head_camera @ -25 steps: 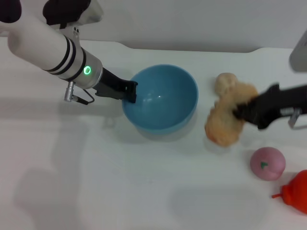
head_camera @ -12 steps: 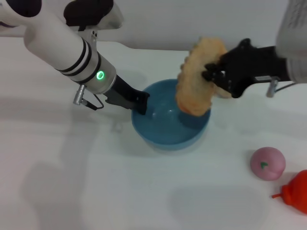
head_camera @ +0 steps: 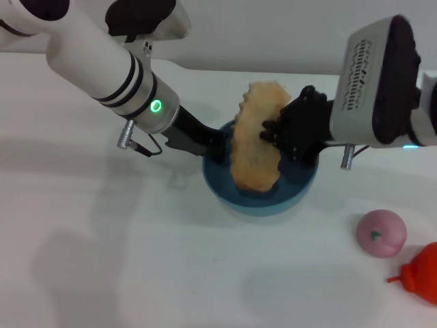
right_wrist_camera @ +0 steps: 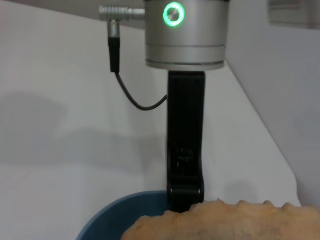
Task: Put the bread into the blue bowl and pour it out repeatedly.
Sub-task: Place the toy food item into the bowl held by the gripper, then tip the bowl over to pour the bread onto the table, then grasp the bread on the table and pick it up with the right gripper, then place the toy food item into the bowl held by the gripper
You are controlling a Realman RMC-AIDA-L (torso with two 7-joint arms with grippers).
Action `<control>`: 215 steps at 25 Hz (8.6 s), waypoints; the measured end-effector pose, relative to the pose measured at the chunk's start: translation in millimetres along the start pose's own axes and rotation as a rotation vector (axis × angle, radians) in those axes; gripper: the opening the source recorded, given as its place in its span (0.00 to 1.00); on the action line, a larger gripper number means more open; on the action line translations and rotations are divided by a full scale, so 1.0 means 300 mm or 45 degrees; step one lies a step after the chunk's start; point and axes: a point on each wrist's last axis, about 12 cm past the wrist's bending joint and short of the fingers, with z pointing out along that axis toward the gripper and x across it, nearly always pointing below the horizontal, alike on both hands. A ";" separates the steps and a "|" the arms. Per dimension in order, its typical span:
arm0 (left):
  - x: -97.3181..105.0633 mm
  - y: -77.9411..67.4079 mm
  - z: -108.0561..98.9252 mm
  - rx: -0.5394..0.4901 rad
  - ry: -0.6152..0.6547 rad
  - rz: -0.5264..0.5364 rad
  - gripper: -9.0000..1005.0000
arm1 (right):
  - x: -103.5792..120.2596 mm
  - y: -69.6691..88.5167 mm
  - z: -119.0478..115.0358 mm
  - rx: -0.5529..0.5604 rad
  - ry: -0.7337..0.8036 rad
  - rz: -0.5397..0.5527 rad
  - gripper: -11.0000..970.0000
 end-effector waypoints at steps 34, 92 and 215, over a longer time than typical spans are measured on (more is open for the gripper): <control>-0.115 -0.100 0.091 -0.230 -0.500 0.424 0.01 | 0.491 -0.022 -0.401 0.808 -0.584 1.343 0.60; -0.042 0.120 0.007 -0.269 -0.405 0.017 0.01 | 0.211 0.009 -0.191 -0.225 -0.170 0.473 0.54; -0.015 0.037 -0.015 0.078 -0.241 -0.048 0.01 | 0.161 -0.045 -0.141 0.041 -0.662 0.560 0.06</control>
